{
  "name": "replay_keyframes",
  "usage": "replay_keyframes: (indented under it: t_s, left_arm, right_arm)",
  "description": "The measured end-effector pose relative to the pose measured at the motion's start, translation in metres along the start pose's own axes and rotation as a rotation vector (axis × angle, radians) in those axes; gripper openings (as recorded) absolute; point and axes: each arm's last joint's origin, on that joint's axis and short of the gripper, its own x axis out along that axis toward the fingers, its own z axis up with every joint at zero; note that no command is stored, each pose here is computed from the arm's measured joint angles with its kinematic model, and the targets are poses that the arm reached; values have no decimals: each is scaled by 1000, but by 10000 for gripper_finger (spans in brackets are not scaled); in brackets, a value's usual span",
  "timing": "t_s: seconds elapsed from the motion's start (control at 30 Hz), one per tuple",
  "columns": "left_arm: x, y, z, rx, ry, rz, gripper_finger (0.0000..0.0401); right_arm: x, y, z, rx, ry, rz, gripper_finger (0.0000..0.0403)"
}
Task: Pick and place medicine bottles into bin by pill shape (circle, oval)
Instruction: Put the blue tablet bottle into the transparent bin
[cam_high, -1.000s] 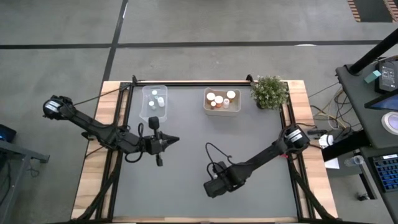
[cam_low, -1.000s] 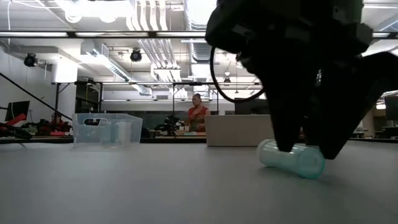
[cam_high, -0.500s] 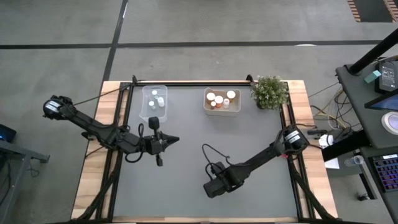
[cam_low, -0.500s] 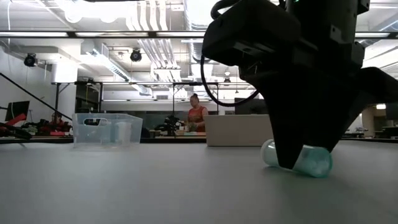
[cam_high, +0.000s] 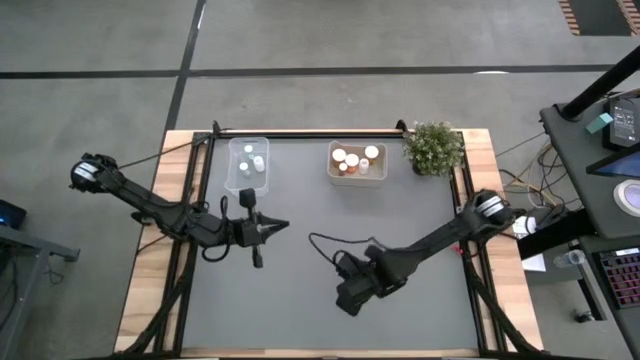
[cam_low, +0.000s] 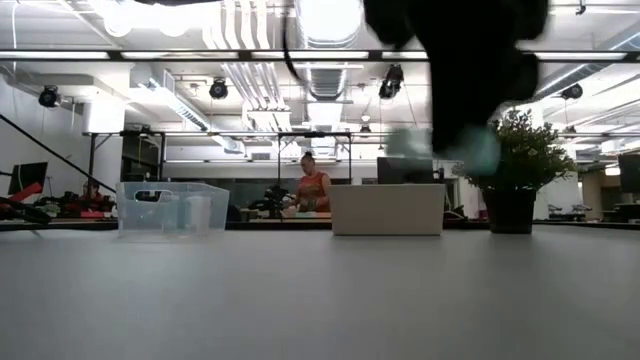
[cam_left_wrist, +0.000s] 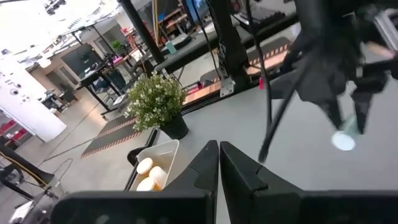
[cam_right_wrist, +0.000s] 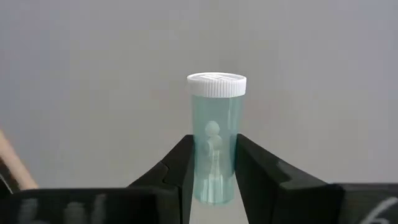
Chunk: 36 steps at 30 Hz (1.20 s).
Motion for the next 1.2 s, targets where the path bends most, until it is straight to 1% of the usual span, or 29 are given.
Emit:
replay_keyframes:
  t_s: [0.07,0.13,0.23,0.3,0.37,0.47,0.53,0.63,0.73,0.87,0.93,1.07,1.2]
  left_arm:
    - [0,0,-1,-26,-18,7,0]
    - [0,-1,-2,-61,-26,10,0]
    - [3,-4,-5,-79,-11,3,0]
    - [4,-6,-6,-85,-7,4,0]
    - [6,-6,-6,-83,-6,6,0]
    - [7,-6,-4,-84,-26,14,0]
    - [7,-6,-2,-98,-42,19,0]
    - [9,-7,-2,-140,-47,20,0]
    - [10,-9,-3,-186,-38,16,0]
    - [15,-14,-7,-179,-16,10,0]
    - [16,-15,-7,-181,-18,12,0]
    - [21,-15,-6,-169,-38,35,0]
    - [25,-16,-7,-185,-45,47,0]
  right_arm:
    - [-16,-3,4,-128,-102,-7,90]
    - [-29,-8,8,-233,-208,-46,90]
    - [-43,-22,14,-358,-314,-130,90]
    - [-50,-33,15,-426,-376,-152,90]
    - [-55,-42,15,-501,-445,-118,89]
    - [-56,-56,12,-576,-557,-50,89]
    - [-56,-65,7,-617,-627,2,89]
    - [-56,-80,-1,-661,-735,42,89]
    - [-54,-96,-4,-686,-802,48,89]
    - [-55,-120,6,-679,-851,13,89]
    - [-54,-129,13,-687,-854,64,89]
    - [-49,-138,23,-710,-863,161,89]
    - [-39,-135,24,-766,-911,177,89]
